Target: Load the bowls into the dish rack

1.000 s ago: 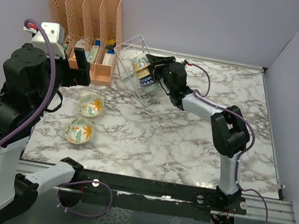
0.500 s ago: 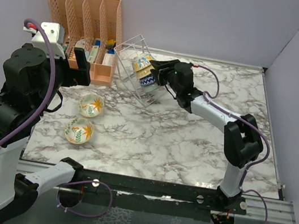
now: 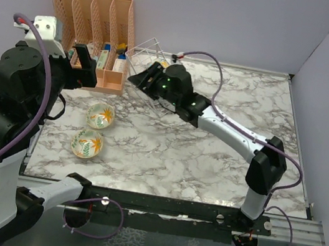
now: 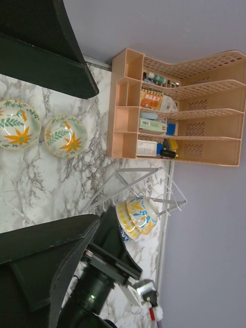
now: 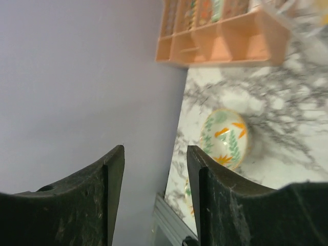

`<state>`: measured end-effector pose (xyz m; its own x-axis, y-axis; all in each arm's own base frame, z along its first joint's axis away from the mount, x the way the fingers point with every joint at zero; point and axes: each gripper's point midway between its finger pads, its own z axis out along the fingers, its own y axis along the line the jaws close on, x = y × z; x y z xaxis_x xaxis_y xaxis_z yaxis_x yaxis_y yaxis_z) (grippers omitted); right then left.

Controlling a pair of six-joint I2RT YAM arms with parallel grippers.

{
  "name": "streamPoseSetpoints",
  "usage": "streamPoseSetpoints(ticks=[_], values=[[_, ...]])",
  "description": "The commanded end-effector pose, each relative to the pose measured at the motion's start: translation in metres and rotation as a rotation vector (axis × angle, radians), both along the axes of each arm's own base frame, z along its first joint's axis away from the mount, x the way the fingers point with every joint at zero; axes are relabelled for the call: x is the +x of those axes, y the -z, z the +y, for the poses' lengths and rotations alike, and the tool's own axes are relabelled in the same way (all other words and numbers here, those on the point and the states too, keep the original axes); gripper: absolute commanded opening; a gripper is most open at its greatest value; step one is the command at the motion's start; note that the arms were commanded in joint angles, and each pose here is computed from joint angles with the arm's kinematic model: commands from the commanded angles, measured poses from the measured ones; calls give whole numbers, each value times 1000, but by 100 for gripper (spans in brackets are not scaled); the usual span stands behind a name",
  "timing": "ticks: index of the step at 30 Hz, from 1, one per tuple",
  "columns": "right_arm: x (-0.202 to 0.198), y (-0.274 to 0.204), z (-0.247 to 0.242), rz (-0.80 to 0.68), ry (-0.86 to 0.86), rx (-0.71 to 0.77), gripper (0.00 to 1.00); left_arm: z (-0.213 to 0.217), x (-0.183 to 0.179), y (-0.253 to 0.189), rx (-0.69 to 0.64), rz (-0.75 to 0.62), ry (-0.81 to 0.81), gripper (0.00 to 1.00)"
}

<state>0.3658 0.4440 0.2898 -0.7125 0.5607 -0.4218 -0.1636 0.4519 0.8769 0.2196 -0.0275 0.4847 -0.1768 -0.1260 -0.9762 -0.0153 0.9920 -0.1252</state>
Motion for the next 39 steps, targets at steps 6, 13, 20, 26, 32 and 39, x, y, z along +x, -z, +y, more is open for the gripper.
streamPoseSetpoints(ticks=[6, 13, 20, 26, 32, 39], values=[[-106, 79, 105, -84, -502, -368, 57, 13, -11, -27, -24, -86, -51, 99], [-134, 168, 128, 9, -632, -537, 57, 13, -13, -21, -19, -68, -46, 99], [-138, 199, 138, 2, -693, -596, 56, 14, -14, -17, -8, -59, -43, 99], [-154, 213, 140, 9, -758, -597, 52, 15, -15, -13, 2, -52, -46, 99], [-166, 230, 146, 20, -810, -629, 49, 16, -15, -10, 9, -48, -51, 99], [-161, 233, 150, 19, -775, -630, 40, 17, -16, -10, 14, -48, -54, 99]])
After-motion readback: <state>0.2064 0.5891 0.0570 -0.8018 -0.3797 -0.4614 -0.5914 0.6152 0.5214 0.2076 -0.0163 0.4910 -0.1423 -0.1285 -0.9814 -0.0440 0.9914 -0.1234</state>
